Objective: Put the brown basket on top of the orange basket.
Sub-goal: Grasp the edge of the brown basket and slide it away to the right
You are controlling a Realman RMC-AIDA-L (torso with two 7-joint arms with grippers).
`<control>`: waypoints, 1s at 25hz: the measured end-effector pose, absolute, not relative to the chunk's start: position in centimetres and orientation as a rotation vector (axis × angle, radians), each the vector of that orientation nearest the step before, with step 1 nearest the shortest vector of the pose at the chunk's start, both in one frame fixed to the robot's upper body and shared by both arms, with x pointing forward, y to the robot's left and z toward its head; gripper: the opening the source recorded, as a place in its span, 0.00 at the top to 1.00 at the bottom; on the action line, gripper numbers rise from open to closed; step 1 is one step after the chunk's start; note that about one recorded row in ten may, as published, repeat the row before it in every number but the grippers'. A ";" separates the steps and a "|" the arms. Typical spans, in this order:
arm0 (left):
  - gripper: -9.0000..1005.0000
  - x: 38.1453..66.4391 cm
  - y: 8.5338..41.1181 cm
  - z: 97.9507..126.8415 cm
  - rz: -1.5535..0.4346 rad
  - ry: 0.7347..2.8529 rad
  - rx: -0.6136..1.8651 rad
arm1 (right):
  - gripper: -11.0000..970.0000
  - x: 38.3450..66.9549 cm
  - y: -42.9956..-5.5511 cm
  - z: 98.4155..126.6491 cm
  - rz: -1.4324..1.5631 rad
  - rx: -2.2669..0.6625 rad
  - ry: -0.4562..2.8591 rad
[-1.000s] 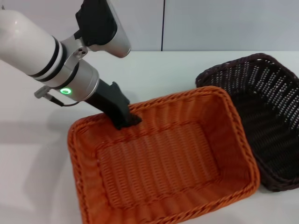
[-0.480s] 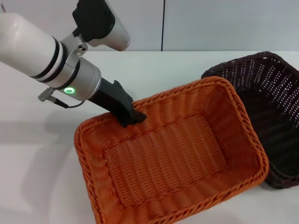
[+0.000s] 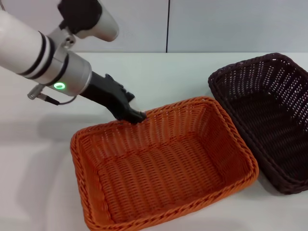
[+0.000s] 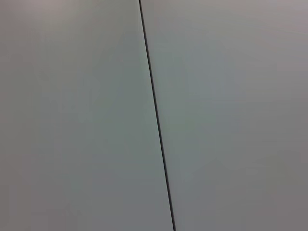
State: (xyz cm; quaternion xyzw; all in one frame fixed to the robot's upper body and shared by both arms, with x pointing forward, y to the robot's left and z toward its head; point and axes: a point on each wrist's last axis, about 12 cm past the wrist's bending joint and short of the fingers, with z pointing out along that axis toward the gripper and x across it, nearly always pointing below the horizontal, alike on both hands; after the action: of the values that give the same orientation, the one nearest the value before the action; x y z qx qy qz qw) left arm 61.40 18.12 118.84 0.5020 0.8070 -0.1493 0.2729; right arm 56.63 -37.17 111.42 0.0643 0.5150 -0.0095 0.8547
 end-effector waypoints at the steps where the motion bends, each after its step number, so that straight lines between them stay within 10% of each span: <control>1: 0.54 61.4 18.3 119.1 -0.397 2.164 1.339 | 0.48 56.7 -37.2 111.4 -0.018 0.131 1.085; 11: 0.20 61.5 20.7 120.6 -0.455 1.913 1.063 | 0.48 61.5 -39.2 115.8 0.174 -0.074 1.365; 25: 0.20 60.0 24.9 118.8 -0.565 1.446 0.635 | 0.48 68.1 -36.5 124.5 0.123 -0.869 1.790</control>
State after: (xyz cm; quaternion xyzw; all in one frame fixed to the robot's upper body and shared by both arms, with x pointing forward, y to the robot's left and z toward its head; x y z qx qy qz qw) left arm 59.96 24.91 118.78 0.2816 0.6411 -0.2503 0.6686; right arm 68.14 -36.47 124.53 -0.3662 0.7538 0.0518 0.5431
